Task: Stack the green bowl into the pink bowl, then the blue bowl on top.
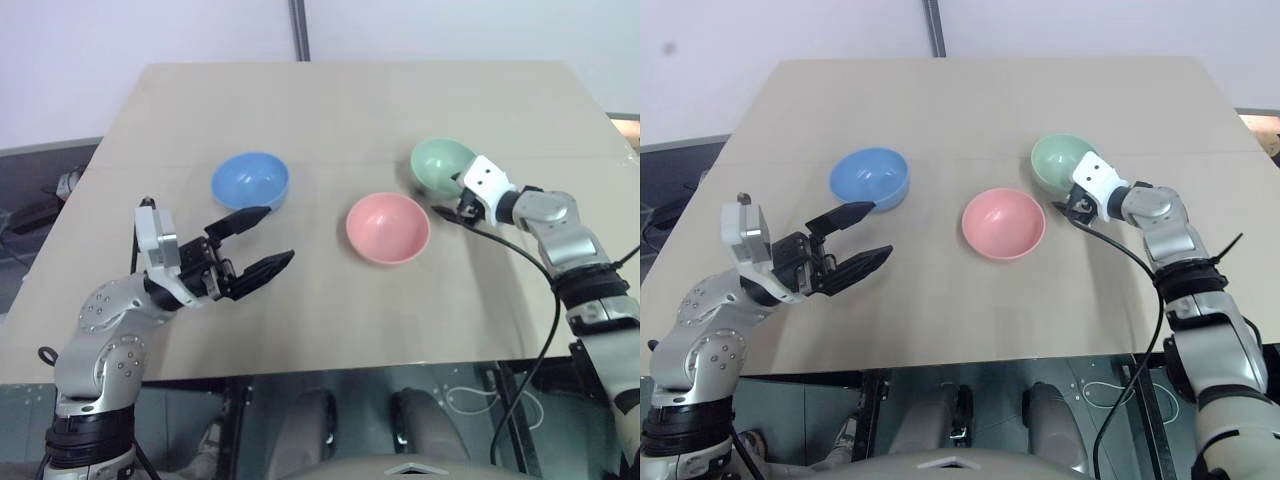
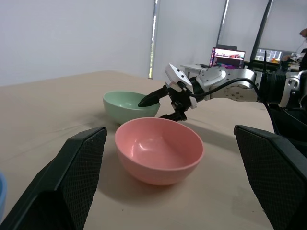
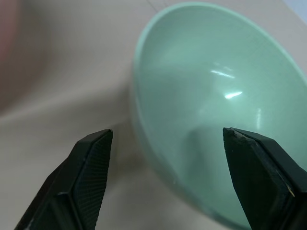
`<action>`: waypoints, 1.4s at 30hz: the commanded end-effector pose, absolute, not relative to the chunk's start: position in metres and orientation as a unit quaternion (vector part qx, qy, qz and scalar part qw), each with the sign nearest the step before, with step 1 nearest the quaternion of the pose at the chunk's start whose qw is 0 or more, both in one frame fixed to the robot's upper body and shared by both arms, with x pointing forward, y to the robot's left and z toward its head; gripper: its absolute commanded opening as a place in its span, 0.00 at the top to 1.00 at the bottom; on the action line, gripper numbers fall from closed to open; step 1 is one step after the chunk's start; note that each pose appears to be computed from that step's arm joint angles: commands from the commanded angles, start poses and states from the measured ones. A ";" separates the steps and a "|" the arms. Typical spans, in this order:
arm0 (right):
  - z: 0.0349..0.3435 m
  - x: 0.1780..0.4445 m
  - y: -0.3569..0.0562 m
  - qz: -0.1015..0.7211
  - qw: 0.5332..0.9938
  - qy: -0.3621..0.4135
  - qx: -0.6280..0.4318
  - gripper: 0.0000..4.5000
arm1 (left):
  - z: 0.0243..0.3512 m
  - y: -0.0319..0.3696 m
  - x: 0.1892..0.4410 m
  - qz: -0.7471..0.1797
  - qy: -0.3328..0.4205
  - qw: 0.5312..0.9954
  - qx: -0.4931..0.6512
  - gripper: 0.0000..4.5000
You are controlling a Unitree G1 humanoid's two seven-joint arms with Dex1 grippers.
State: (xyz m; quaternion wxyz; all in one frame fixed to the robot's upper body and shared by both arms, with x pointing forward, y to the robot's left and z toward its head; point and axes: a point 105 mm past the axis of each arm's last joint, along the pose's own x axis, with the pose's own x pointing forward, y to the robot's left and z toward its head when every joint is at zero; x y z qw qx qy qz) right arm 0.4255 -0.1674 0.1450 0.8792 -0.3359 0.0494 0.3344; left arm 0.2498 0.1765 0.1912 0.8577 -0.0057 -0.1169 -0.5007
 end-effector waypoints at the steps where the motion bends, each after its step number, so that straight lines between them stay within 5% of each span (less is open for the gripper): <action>1: 0.167 0.432 -0.163 0.328 0.872 0.005 -0.364 0.38 | 0.202 0.177 0.241 -0.498 -0.135 0.856 0.009 0.00; 7: 0.183 0.429 -0.157 0.339 0.851 -0.038 -0.399 0.98 | 0.200 0.175 0.242 -0.493 -0.135 0.859 0.007 0.00; 14: 0.214 0.413 -0.147 0.345 0.855 -0.091 -0.377 0.99 | 0.201 0.176 0.256 -0.471 -0.138 0.871 0.004 0.00; 18: 0.232 0.358 -0.113 0.444 0.834 -0.105 -0.309 0.99 | 0.194 0.187 0.278 -0.403 -0.112 0.907 0.044 0.00; 23: 0.208 0.306 -0.084 0.515 0.816 -0.043 -0.259 0.99 | 0.200 0.193 0.290 -0.391 -0.114 0.912 0.059 0.00; 27: 0.197 0.306 -0.079 0.506 0.820 -0.023 -0.268 0.66 | 0.203 0.195 0.300 -0.374 -0.116 0.916 0.087 0.00; 32: 0.205 0.306 -0.077 0.489 0.825 -0.047 -0.279 0.11 | 0.192 0.210 0.324 -0.281 -0.070 0.939 0.187 0.00; 35: 0.225 0.299 -0.078 0.478 0.844 -0.084 -0.228 0.11 | 0.189 0.214 0.337 -0.245 -0.028 0.942 0.226 0.00; 42: 0.233 0.273 -0.087 0.468 0.857 -0.100 -0.190 0.11 | 0.182 0.201 0.363 -0.252 0.039 0.863 0.436 0.00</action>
